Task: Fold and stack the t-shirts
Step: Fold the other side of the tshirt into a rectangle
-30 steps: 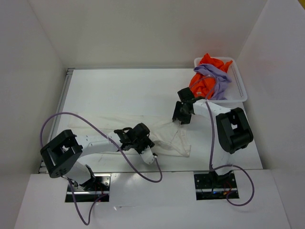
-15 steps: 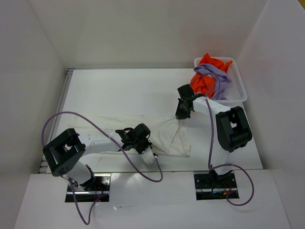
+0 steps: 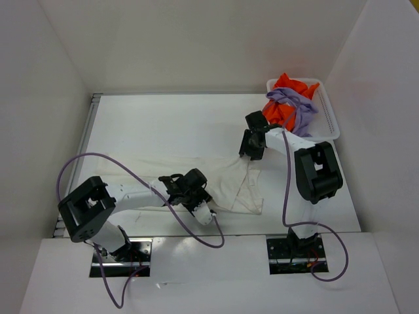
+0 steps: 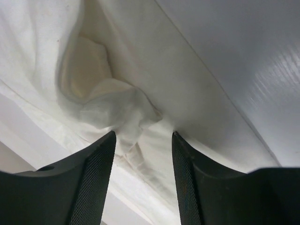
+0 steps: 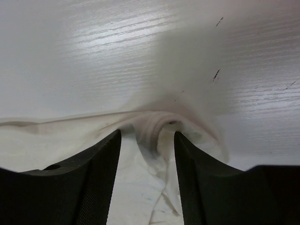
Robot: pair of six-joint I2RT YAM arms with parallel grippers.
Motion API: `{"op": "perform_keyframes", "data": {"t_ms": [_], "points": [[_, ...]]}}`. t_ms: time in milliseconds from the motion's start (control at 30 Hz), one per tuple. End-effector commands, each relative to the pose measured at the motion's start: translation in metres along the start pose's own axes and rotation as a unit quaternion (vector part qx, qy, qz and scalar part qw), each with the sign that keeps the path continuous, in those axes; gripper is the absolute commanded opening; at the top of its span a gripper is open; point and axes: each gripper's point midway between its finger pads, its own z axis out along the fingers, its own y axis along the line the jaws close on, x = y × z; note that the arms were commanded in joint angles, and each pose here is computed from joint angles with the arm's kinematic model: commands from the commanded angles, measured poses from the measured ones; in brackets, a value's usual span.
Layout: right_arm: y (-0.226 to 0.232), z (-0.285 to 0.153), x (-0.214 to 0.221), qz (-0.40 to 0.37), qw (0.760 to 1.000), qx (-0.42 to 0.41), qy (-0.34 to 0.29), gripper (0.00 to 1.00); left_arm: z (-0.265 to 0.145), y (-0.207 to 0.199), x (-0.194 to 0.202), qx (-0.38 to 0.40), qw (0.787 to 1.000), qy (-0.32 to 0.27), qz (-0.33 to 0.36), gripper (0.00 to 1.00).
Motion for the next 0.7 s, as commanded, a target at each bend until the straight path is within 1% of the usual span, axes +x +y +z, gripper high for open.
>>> {"op": "perform_keyframes", "data": {"t_ms": [0, 67, 100, 133, 200, 267, 367, 400, 467, 500, 533, 600, 633, 667], "points": [[0.007, -0.018, -0.014, -0.001, 1.000, -0.016, -0.018, 0.55, -0.024, 0.015, -0.004, -0.009, 0.999, -0.010, -0.053, 0.60], [0.012, -0.032, -0.018, 0.006, 0.999, -0.029, -0.028, 0.55, -0.043, 0.027, -0.002, -0.020, 0.996, -0.021, -0.087, 0.65], [0.013, -0.046, -0.020, 0.013, 0.999, -0.036, -0.037, 0.57, -0.053, 0.034, 0.008, -0.033, 0.993, -0.021, -0.114, 0.66], [0.010, -0.051, -0.016, 0.018, 0.999, -0.035, -0.035, 0.58, -0.068, 0.044, 0.008, -0.053, 0.989, -0.034, -0.134, 0.67], [0.008, -0.066, -0.012, 0.031, 0.998, -0.041, -0.042, 0.58, -0.091, 0.054, 0.023, -0.076, 0.982, -0.034, -0.168, 0.72], [0.002, -0.074, -0.006, 0.042, 0.998, -0.035, -0.040, 0.58, -0.110, 0.052, 0.032, -0.091, 0.976, -0.028, -0.195, 0.72], [-0.006, -0.084, 0.014, 0.050, 0.998, -0.028, -0.032, 0.60, -0.120, 0.034, 0.067, -0.088, 0.957, 0.004, -0.275, 0.72], [-0.008, -0.092, 0.018, 0.055, 0.997, -0.031, -0.035, 0.60, -0.123, 0.024, 0.090, -0.088, 0.943, 0.024, -0.320, 0.72], [-0.007, -0.093, 0.036, 0.056, 0.998, -0.030, -0.022, 0.60, -0.121, 0.011, 0.114, -0.084, 0.915, 0.037, -0.393, 0.72], [-0.008, -0.097, 0.042, 0.057, 0.998, -0.031, -0.020, 0.60, -0.125, 0.002, 0.139, -0.090, 0.892, 0.052, -0.439, 0.72], [-0.004, -0.097, 0.050, 0.051, 0.998, -0.035, -0.015, 0.60, -0.126, -0.005, 0.148, -0.092, 0.871, 0.053, -0.480, 0.72], [0.000, -0.097, 0.072, 0.048, 0.998, -0.041, 0.012, 0.60, -0.129, -0.013, 0.162, -0.102, 0.840, 0.044, -0.531, 0.72], [0.008, -0.097, 0.085, 0.032, 0.998, -0.046, 0.022, 0.60, -0.136, -0.023, 0.177, -0.113, 0.806, 0.051, -0.579, 0.73], [0.009, -0.097, 0.096, 0.031, 0.998, -0.042, 0.033, 0.60, -0.139, -0.024, 0.187, -0.128, 0.789, 0.055, -0.598, 0.73]]}}
